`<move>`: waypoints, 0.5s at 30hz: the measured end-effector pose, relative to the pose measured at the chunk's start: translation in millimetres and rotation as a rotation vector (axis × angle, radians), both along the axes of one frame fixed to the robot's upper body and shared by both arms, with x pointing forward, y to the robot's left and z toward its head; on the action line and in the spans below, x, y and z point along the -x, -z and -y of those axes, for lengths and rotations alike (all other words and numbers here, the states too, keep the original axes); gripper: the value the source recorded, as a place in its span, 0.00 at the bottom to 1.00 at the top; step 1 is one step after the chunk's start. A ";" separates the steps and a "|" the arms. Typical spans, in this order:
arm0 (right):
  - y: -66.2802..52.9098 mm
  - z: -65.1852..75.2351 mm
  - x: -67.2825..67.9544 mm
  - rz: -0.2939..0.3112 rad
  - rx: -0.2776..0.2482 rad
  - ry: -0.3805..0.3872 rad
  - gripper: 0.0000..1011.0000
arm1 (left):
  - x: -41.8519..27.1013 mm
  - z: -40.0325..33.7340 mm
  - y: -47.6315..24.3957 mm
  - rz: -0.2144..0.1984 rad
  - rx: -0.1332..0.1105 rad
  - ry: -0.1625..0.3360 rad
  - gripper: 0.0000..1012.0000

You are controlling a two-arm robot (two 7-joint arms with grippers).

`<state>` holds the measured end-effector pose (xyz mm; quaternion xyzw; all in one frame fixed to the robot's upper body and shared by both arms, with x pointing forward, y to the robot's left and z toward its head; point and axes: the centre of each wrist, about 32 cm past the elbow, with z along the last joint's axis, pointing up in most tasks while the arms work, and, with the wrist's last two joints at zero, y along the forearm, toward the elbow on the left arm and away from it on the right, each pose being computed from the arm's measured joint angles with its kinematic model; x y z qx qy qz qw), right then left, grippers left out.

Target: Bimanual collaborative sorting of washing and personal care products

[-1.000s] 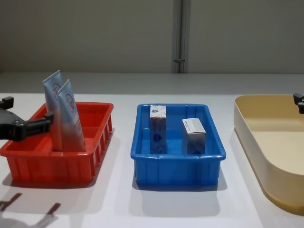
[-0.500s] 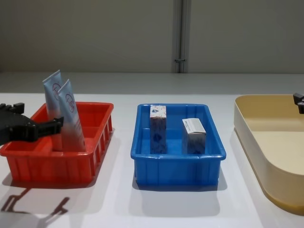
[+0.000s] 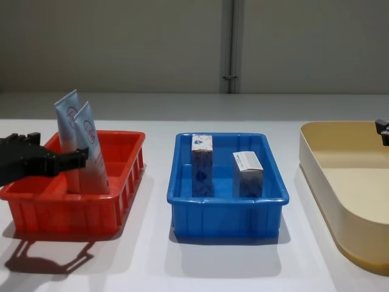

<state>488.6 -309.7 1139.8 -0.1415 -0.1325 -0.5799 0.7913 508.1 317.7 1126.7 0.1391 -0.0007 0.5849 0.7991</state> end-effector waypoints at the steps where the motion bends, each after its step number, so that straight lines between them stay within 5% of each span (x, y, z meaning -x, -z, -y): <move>1: 0.0 0.0 0.0 0.000 0.000 0.000 0.99 | -1.3 0.1 0.2 -0.002 0.002 -0.001 0.99; 15: 0.0 0.0 0.0 0.000 0.000 0.000 0.99 | -18.4 8.8 4.2 -0.020 0.022 0.024 0.99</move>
